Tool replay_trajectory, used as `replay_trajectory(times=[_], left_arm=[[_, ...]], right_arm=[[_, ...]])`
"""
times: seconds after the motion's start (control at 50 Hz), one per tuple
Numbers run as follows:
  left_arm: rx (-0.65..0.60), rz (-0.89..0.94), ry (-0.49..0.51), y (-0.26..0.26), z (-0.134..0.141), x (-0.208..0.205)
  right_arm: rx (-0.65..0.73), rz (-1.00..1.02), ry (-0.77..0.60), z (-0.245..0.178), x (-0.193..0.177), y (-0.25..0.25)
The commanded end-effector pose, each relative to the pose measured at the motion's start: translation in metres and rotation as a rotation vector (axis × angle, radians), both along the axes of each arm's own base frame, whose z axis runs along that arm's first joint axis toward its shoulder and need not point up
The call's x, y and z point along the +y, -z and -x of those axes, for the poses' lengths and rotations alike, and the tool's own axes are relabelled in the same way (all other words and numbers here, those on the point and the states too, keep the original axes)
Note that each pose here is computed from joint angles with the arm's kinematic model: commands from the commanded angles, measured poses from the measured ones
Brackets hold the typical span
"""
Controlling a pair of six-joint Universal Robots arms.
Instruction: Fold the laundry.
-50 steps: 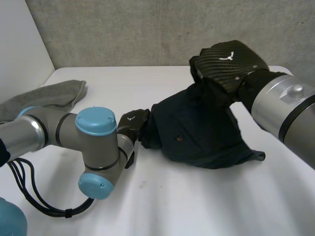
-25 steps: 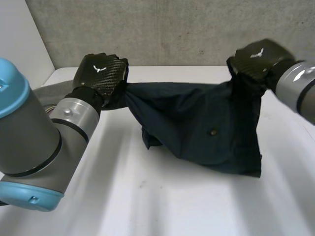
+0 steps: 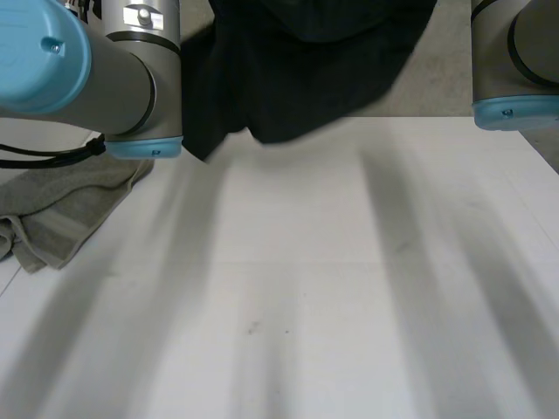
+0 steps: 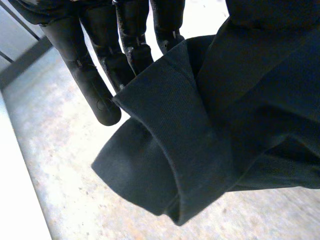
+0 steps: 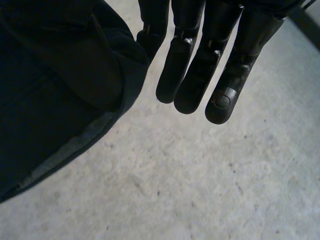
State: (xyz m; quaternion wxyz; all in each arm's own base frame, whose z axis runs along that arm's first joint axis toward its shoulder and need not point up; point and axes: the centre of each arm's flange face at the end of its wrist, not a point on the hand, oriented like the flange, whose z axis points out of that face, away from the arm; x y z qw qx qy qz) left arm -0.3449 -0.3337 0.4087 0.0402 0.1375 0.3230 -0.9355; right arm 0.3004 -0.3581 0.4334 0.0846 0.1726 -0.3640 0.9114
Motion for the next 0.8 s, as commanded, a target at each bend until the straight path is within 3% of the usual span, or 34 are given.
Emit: replay_trajectory(times=[0.02, 0.2, 0.32, 0.4, 0.58, 0.8], left_arm=[[-0.093, -0.160, 0.012, 0.050, -0.006, 0.017], [-0.294, -0.507, -0.002, 0.174, -0.022, 0.053], [-0.476, -0.781, -0.013, 0.252, -0.031, 0.100], [-0.567, -0.906, -0.029, 0.272, -0.041, 0.124], [-0.556, -0.982, -0.055, 0.233, -0.062, 0.148], [-0.342, -1.012, -0.032, 0.197, -0.083, 0.134]], right_arm=[[0.092, -0.155, -0.073, -0.005, 0.009, 0.051], [0.309, -0.603, -0.146, 0.005, 0.038, 0.182], [0.412, -0.871, -0.148, 0.020, 0.069, 0.236], [0.452, -0.974, -0.161, 0.026, 0.086, 0.258], [0.461, -1.024, -0.169, 0.035, 0.105, 0.265], [0.438, -1.017, -0.196, 0.045, 0.110, 0.266]])
